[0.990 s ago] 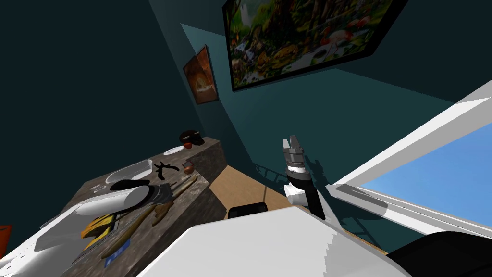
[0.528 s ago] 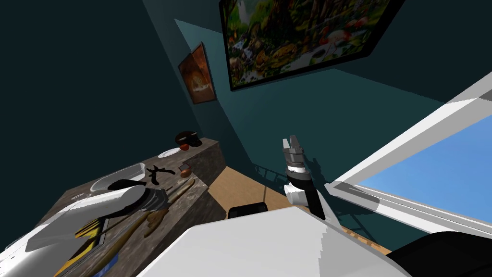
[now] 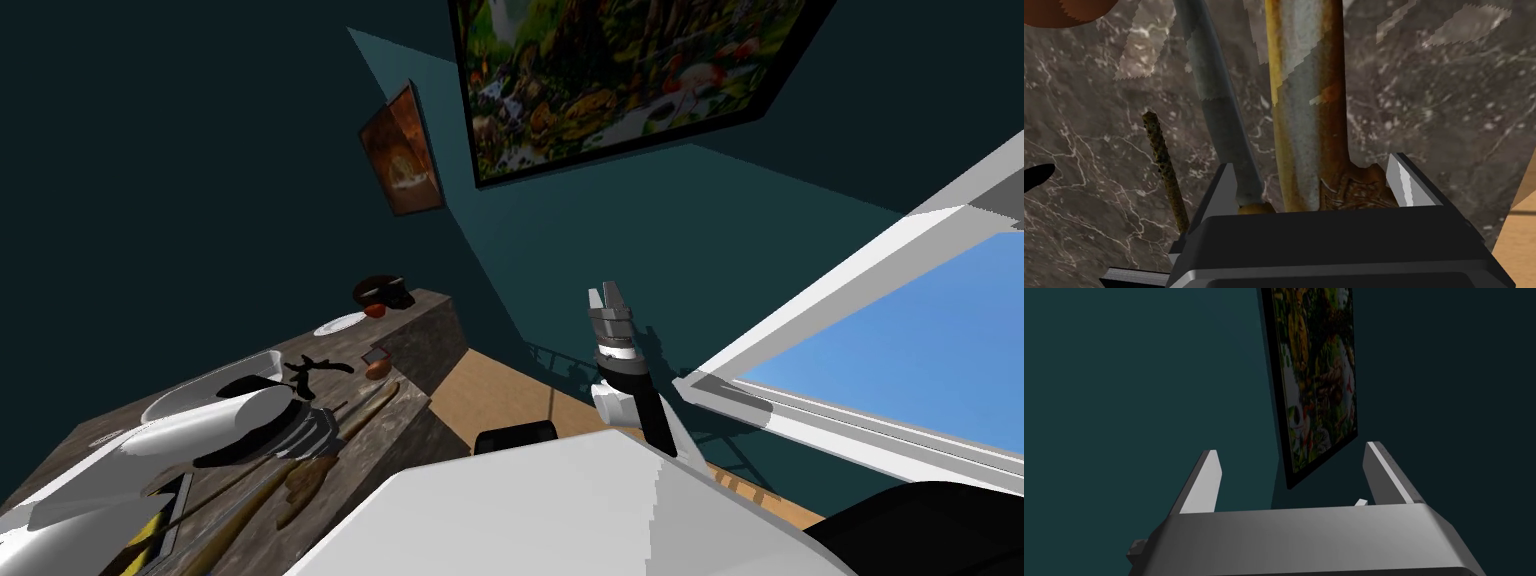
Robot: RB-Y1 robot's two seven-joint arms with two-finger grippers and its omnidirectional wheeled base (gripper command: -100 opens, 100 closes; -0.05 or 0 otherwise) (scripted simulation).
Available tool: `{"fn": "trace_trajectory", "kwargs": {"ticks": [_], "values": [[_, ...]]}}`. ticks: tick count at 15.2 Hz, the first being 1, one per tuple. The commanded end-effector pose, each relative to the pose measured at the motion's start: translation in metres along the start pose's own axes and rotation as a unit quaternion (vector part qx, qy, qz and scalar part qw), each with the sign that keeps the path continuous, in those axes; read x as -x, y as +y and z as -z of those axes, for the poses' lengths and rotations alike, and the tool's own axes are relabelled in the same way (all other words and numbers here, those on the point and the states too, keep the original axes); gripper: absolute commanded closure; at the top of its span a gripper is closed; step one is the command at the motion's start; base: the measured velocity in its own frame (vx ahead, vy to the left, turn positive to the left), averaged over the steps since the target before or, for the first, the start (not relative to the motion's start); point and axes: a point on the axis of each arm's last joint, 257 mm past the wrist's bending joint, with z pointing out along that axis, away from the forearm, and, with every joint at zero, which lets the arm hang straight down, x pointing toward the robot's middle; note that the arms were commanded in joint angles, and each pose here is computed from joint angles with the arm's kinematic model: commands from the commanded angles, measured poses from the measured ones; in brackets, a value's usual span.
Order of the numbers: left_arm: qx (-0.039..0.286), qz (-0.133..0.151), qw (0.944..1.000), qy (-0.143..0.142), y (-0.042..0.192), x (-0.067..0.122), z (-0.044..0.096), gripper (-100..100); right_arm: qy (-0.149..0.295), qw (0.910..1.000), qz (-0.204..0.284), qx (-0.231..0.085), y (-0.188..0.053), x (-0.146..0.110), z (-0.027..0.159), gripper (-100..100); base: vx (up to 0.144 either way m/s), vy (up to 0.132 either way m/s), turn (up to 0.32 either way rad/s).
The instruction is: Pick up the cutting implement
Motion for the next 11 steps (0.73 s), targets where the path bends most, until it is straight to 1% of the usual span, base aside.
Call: {"fn": "trace_trajectory", "kwargs": {"ticks": [1, 2, 3, 5, 6, 7, 8, 9, 11], "values": [[0.020, 0.010, 0.9997, -0.011, 0.008, 0.009, 0.000, -100, 0.000, 1.0000, 0.000, 0.000, 0.000, 0.000, 0.000, 0, 0.042, 0.039, -0.057], [0.036, 0.020, 0.9990, -0.019, 0.015, 0.015, 0.000, -100, 0.000, 1.0000, 0.000, 0.000, 0.000, 0.000, 0.000, 0, 0.042, 0.037, -0.073], [0.037, 0.020, 0.9989, -0.020, 0.015, 0.015, 0.000, -100, 0.000, 1.0000, 0.000, 0.000, 0.000, 0.000, 0.000, 0, 0.039, 0.034, -0.053], [0.063, 0.033, 0.9970, -0.032, 0.026, 0.025, -0.001, -100, 0.000, 1.0000, 0.000, 0.000, 0.000, 0.000, 0.000, 0, 0.037, 0.032, -0.066], [0.070, 0.037, 0.9962, -0.036, 0.030, 0.028, -0.002, -100, 0.000, 1.0000, 0.000, 0.000, 0.000, 0.000, 0.000, 0, 0.042, 0.041, -0.073], [0.058, 0.031, 0.9974, -0.030, 0.024, 0.022, -0.001, -100, 0.000, 1.0000, 0.000, 0.000, 0.000, 0.000, 0.000, 0, 0.024, 0.029, -0.029], [0.060, 0.034, 0.9971, -0.031, 0.026, 0.025, -0.012, -100, 0.000, 1.0000, 0.000, 0.000, 0.000, 0.000, 0.000, 0, 0.006, 0.008, -0.017], [0.060, 0.034, 0.9971, -0.031, 0.027, 0.026, -0.015, -100, 0.000, 1.0000, 0.000, 0.000, 0.000, 0.000, 0.000, 0, -0.003, -0.005, -0.020], [0.059, 0.035, 0.9972, -0.031, 0.027, 0.028, -0.024, -100, 0.000, 1.0000, 0.000, 0.000, 0.000, 0.000, 0.000, 0, -0.010, -0.013, -0.013]]}}
